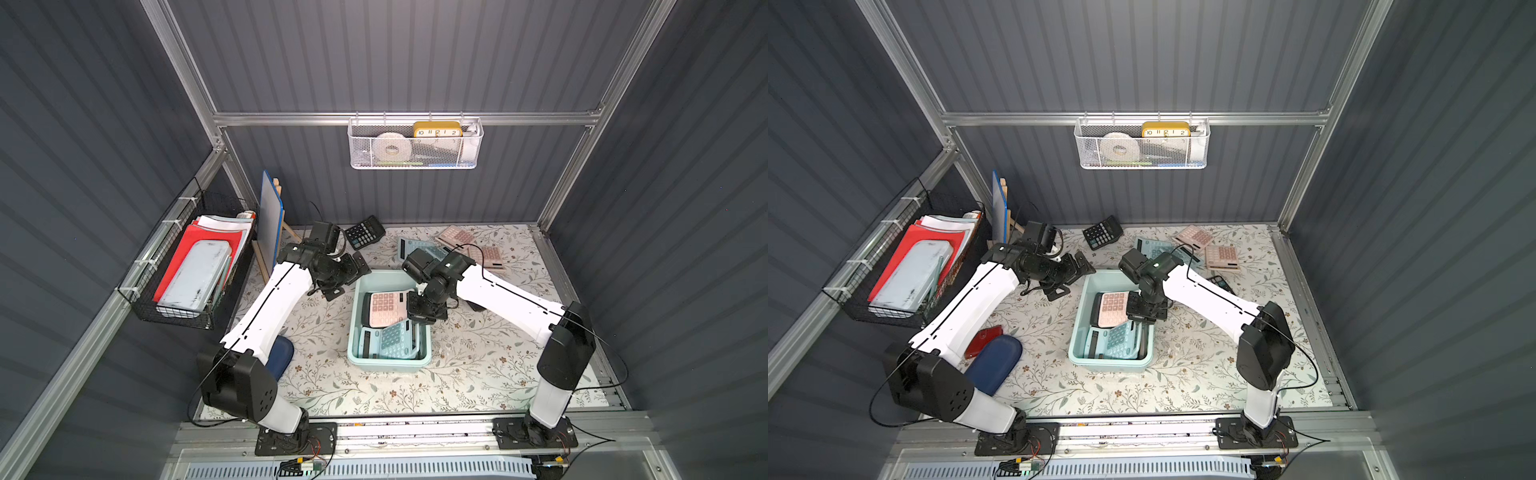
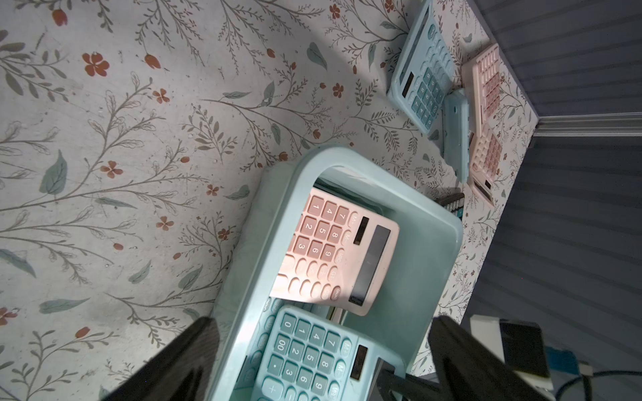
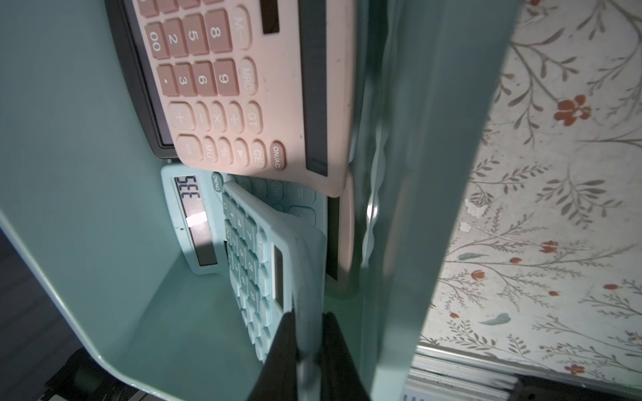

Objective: Put the calculator in the storage box
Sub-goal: Place the calculator in the storage box.

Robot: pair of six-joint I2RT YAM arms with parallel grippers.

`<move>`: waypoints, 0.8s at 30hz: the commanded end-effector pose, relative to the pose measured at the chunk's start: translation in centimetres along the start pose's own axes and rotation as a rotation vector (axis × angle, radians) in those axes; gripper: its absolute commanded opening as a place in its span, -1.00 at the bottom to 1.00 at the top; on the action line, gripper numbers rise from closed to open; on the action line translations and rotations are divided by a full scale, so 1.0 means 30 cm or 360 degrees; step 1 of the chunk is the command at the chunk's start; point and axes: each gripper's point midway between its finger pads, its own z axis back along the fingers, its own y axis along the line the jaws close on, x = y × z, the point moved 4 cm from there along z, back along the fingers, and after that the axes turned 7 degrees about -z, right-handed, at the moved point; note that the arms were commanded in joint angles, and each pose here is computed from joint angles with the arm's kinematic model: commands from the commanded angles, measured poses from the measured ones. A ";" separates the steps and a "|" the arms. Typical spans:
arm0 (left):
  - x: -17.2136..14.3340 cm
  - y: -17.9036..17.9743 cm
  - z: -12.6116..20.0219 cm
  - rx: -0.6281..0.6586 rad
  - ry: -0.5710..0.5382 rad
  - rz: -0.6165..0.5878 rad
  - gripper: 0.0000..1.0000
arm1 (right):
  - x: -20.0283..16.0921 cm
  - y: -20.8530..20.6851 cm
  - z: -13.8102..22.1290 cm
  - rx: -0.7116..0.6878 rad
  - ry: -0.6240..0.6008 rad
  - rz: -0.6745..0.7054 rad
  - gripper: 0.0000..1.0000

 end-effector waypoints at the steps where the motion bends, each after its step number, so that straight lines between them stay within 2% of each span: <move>1: -0.001 0.009 -0.023 0.0002 0.0038 -0.0035 0.99 | -0.026 0.020 0.008 0.0016 0.0064 0.0035 -1.00; 6: 0.005 0.004 -0.035 -0.0005 0.0055 -0.0050 0.99 | -0.043 0.021 0.006 0.0002 0.0094 0.0037 -1.00; 9: 0.012 0.000 -0.039 -0.0004 0.0058 -0.0061 0.99 | -0.047 0.021 0.013 0.0002 0.0105 0.0045 -0.58; 11: 0.017 0.003 -0.040 0.0001 0.0053 -0.0057 0.99 | -0.053 0.016 0.024 -0.0012 0.0113 0.0054 -0.50; 15: 0.018 0.007 -0.040 -0.0004 0.0041 -0.0049 0.99 | -0.070 -0.006 0.043 -0.0048 0.0135 0.0058 -0.48; 24: 0.016 0.024 -0.050 -0.0003 0.0047 -0.0039 0.99 | -0.027 -0.060 0.120 -0.0138 0.0015 0.0073 -0.50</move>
